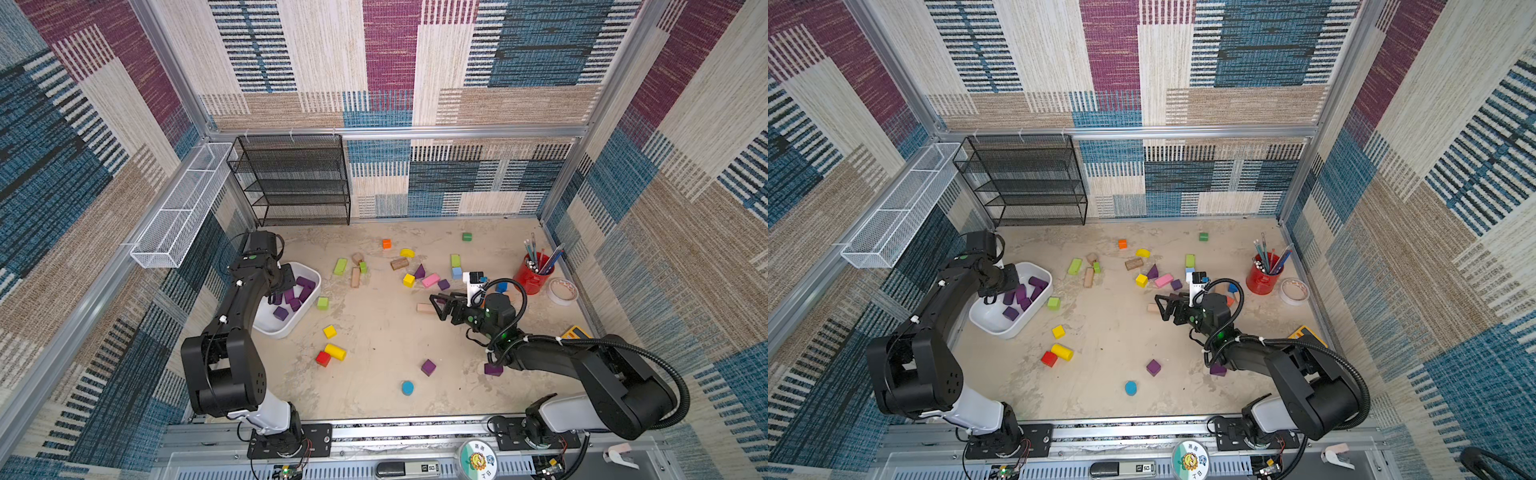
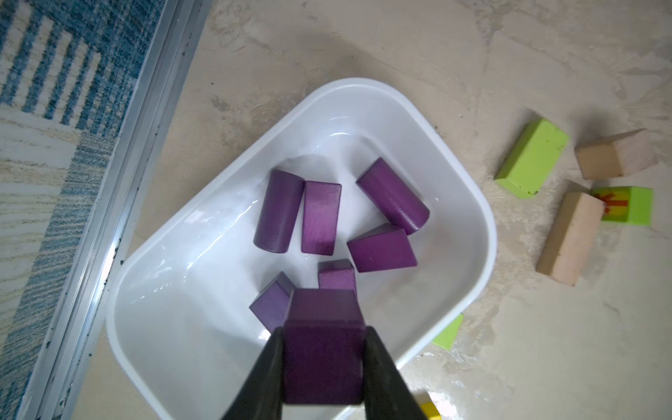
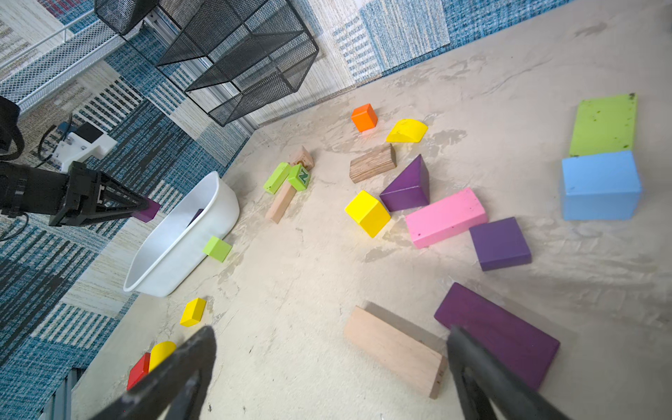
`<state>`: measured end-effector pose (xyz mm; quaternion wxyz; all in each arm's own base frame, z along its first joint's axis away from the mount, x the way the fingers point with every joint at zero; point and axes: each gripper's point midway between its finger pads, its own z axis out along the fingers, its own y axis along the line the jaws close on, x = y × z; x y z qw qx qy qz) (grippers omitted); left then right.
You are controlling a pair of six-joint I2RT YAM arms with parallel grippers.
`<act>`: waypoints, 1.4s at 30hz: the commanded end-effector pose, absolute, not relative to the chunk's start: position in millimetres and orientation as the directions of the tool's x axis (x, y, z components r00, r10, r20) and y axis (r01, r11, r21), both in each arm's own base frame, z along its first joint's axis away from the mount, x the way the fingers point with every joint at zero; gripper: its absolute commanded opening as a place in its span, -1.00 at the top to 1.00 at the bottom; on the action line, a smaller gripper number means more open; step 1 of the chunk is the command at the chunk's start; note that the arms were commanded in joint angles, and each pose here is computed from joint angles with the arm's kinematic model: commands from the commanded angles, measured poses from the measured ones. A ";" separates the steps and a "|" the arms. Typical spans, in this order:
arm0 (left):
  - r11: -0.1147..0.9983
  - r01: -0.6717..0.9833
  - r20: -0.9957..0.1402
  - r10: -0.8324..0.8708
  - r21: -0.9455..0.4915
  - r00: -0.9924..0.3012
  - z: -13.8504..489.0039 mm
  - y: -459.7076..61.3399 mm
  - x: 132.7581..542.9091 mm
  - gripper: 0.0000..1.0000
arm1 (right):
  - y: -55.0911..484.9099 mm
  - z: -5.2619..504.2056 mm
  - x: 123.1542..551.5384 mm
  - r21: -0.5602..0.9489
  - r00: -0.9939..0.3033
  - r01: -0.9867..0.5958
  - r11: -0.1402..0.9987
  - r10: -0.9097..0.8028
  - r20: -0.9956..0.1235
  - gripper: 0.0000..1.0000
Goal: Pick purple bricks into the storage bin
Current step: Place the building block in the storage box.
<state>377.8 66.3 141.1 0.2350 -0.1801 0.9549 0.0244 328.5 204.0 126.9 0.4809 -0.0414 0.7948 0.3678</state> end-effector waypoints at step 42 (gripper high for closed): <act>0.890 -0.448 -0.317 -0.403 0.083 -0.858 70.0 108.3 362.1 0.30 | 209.6 135.1 332.6 0.489 -0.487 -0.432 0.758 0.261 -0.833 -0.99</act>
